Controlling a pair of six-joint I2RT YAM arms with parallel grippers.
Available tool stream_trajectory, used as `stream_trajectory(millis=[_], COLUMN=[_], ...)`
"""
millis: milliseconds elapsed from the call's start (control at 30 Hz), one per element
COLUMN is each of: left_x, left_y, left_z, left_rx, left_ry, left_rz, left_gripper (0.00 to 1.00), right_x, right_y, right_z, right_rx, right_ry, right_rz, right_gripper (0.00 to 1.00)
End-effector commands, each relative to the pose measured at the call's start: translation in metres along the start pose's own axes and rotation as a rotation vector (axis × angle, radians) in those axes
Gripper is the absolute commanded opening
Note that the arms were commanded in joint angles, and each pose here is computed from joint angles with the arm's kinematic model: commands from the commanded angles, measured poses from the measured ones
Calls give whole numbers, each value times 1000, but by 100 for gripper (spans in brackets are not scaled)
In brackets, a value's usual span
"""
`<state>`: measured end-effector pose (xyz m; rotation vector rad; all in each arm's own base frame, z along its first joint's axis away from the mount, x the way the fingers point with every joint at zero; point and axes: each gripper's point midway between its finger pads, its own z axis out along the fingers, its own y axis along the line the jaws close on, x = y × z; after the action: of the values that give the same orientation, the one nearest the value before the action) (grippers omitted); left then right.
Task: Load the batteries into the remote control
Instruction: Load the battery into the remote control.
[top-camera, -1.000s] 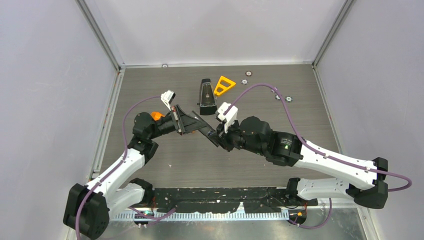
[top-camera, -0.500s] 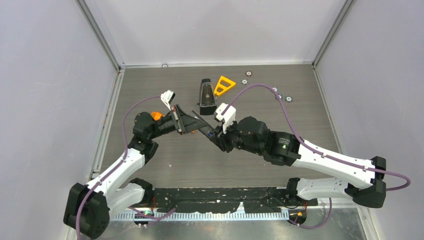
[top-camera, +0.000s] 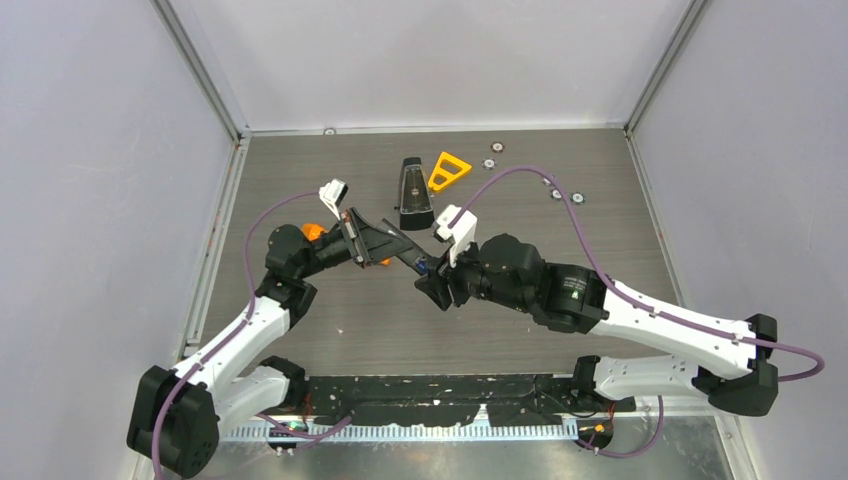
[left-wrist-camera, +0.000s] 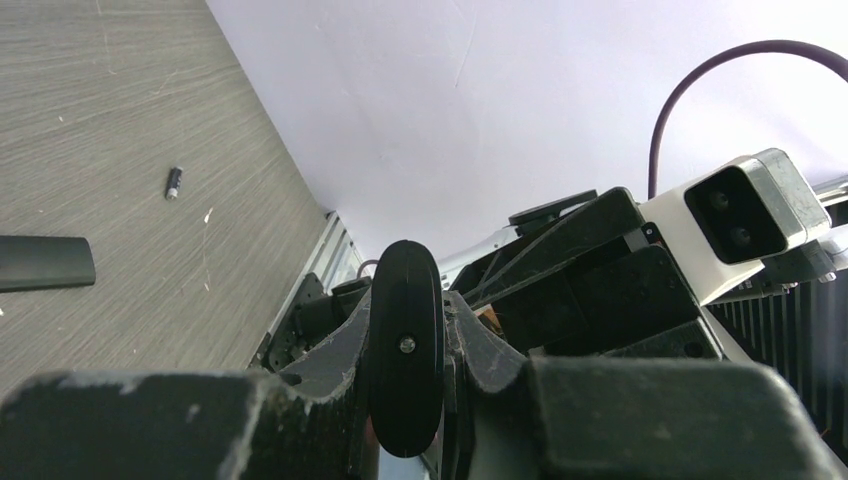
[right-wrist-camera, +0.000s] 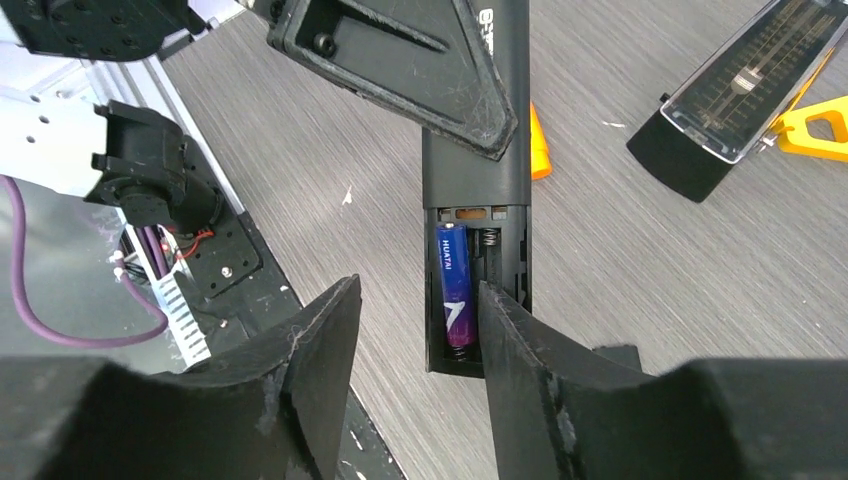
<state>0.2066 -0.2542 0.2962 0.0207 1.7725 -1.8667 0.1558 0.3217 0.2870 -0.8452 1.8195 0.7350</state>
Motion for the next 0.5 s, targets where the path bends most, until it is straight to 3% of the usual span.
stream_trajectory(millis=[0, 267, 367, 467], left_x=[-3, -3, -4, -5], left_y=[-18, -18, -19, -22], left_z=[-1, -1, -1, -1], left_rx=[67, 69, 73, 83], left_ry=[-3, -4, -11, -19], left_rz=[64, 67, 76, 89], left_gripper=[0, 0, 0, 0], right_x=[-34, -51, -51, -48], right_y=[-4, -13, -33, -45], right_z=[-21, -37, -46, -49], right_rx=[29, 79, 198, 264], right_ry=[-94, -148, -173, -187], right_rz=[52, 124, 254, 442], right_gripper=[56, 72, 95, 98])
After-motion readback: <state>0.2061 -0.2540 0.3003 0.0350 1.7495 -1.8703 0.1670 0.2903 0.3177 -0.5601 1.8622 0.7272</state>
